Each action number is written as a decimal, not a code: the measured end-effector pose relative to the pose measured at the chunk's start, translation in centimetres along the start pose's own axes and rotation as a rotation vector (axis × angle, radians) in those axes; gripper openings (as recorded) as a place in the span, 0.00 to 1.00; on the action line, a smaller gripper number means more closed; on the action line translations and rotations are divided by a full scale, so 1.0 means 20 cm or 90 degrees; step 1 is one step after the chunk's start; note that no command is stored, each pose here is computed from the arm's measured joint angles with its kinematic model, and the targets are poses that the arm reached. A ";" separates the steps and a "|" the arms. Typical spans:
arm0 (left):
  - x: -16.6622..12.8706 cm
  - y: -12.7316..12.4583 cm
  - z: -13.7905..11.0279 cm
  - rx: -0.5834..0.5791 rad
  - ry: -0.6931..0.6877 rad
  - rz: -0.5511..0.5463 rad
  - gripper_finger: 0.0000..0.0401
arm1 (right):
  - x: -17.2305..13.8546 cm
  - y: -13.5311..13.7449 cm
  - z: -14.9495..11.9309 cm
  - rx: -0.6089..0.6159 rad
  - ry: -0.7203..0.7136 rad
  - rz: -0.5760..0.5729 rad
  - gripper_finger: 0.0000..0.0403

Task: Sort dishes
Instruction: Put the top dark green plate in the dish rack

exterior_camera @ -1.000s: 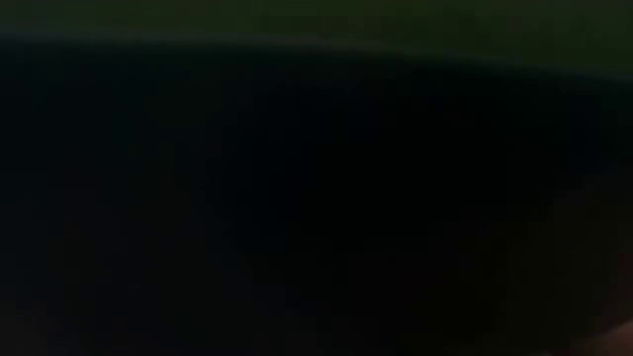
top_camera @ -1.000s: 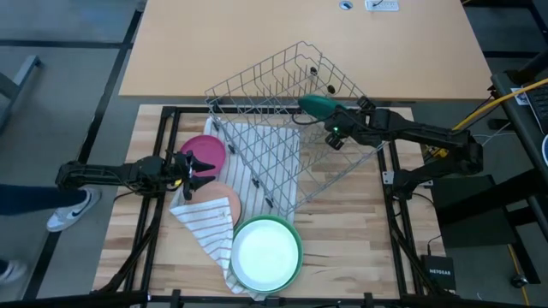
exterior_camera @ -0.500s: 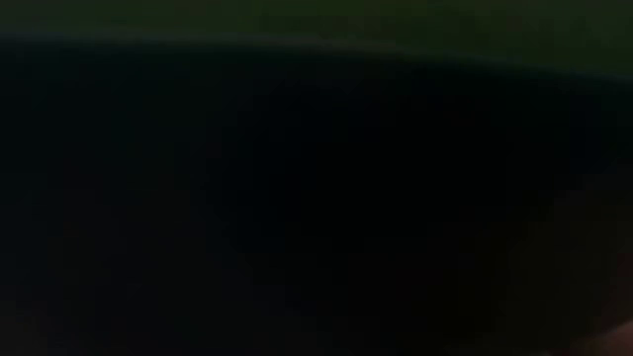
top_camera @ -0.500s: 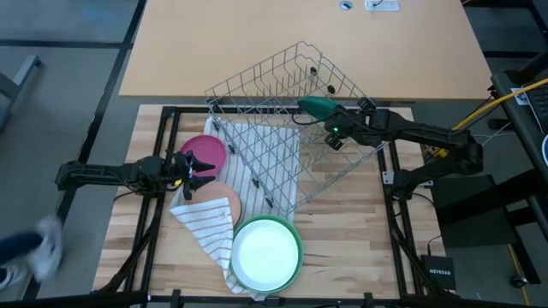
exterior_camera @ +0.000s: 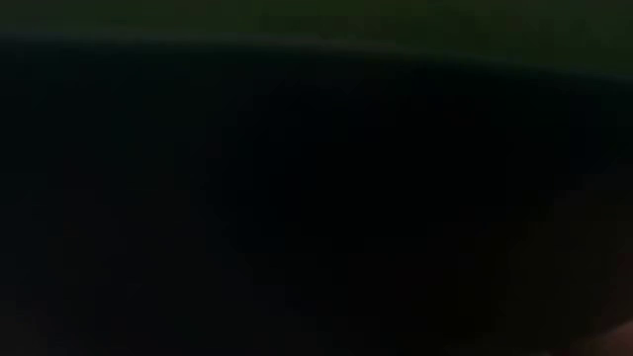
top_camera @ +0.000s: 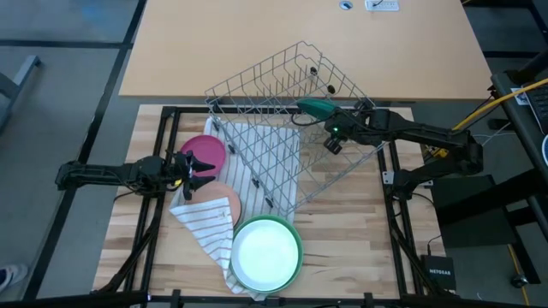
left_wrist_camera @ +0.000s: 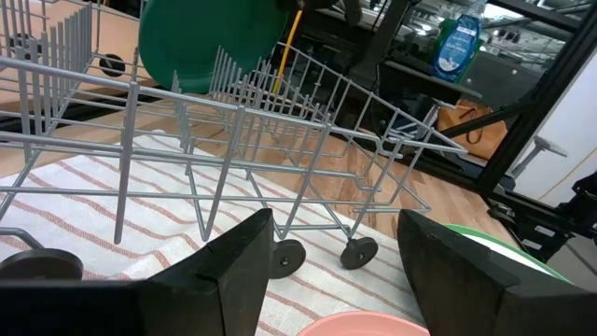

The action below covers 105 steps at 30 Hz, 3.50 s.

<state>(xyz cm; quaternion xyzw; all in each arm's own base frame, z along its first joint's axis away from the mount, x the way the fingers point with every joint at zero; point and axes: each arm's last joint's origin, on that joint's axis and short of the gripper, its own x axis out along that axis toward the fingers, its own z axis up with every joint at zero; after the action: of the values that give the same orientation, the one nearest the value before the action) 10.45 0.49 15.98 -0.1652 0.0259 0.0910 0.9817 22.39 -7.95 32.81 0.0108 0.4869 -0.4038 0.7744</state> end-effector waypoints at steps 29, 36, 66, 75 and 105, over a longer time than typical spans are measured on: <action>0.00 0.00 0.00 -0.034 0.000 0.000 0.55 | -0.22 -0.09 0.03 0.028 0.068 0.164 0.08; 0.00 0.00 0.00 -0.029 0.000 0.000 0.55 | -0.25 -0.13 0.06 0.032 0.015 0.060 0.08; 0.00 0.00 0.00 -0.029 0.000 0.000 0.55 | -0.24 -0.12 0.09 0.049 -0.015 0.056 0.13; 0.00 0.00 0.00 -0.029 0.000 0.000 0.55 | -0.14 -0.05 0.14 0.012 0.022 0.024 0.38; 0.00 0.00 0.00 -0.029 0.000 0.000 0.55 | -0.03 0.00 0.17 -0.019 0.042 -0.115 0.33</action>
<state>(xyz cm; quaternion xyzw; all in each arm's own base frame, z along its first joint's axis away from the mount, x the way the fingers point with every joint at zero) 10.45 0.49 15.99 -0.1876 0.0236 0.0916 0.9777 24.88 -9.00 35.00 -0.0312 0.5174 -0.4638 0.7185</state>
